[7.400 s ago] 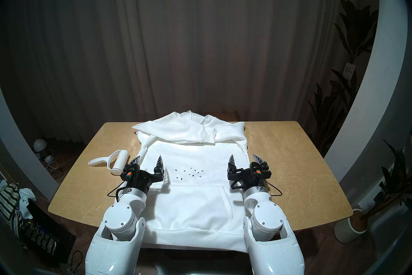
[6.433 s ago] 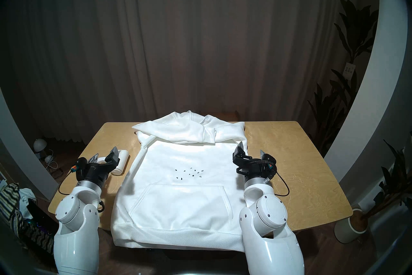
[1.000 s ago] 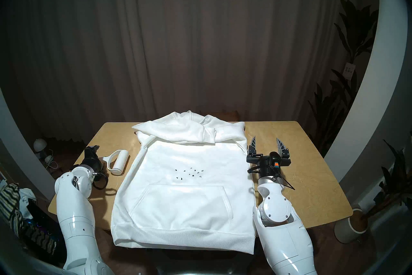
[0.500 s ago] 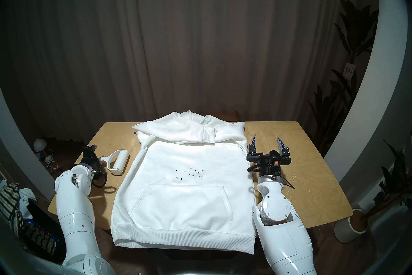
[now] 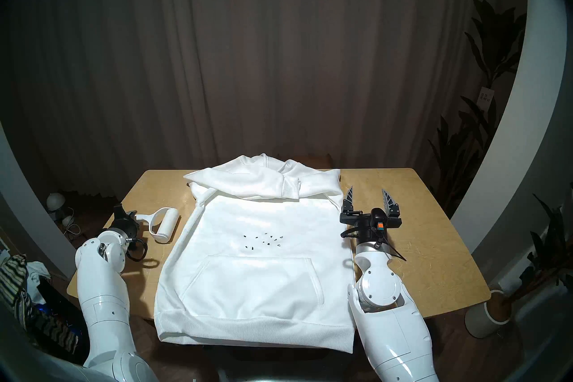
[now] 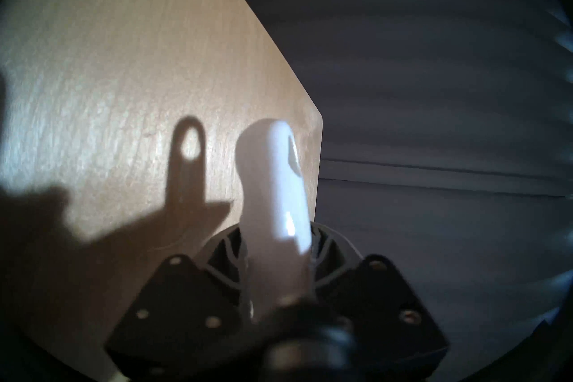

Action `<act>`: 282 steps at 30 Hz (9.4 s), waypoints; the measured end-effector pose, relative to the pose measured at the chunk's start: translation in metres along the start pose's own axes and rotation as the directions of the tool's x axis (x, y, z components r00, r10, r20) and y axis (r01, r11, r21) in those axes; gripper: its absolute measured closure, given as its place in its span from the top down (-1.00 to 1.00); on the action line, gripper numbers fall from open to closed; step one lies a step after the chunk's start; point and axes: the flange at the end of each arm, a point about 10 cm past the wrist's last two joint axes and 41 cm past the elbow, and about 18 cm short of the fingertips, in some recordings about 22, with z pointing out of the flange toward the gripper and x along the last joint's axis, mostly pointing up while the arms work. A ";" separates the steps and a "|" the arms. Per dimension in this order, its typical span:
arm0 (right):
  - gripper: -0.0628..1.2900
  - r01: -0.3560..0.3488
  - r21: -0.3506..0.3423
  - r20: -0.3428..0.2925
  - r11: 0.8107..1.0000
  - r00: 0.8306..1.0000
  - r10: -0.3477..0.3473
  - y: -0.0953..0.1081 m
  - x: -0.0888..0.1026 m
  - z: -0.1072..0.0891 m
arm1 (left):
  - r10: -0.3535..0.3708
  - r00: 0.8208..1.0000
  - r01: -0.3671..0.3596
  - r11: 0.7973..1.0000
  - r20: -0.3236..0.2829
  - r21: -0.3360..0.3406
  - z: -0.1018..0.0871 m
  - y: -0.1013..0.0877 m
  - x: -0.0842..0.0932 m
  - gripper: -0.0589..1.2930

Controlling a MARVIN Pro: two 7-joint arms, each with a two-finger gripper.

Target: Use the fur roller to clean a top

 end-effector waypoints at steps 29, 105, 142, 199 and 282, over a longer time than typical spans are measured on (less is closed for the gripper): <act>0.90 -0.038 -0.028 0.094 0.999 0.995 0.041 0.012 -0.006 -0.025 | -0.097 0.993 0.108 0.980 0.073 -0.167 -0.021 0.022 -0.009 -0.77; 0.90 0.015 0.341 0.199 0.940 0.976 -0.088 0.066 -0.054 -0.028 | 0.171 0.934 -0.075 0.952 0.313 -0.298 -0.117 0.038 -0.225 -0.78; 0.90 0.206 0.355 0.118 0.912 0.958 -0.262 0.024 -0.063 -0.040 | 0.385 0.845 -0.235 0.891 0.372 -0.389 -0.138 0.001 -0.301 -0.78; 0.90 0.302 0.447 0.279 0.842 0.847 -0.452 0.014 -0.053 -0.029 | 0.472 0.834 -0.365 0.861 0.288 -0.354 -0.125 -0.029 -0.320 -0.81; 0.84 0.285 0.482 0.331 0.829 0.816 -0.474 -0.015 -0.046 -0.027 | 0.547 0.836 -0.521 0.814 0.037 -0.257 -0.066 -0.030 -0.143 -0.80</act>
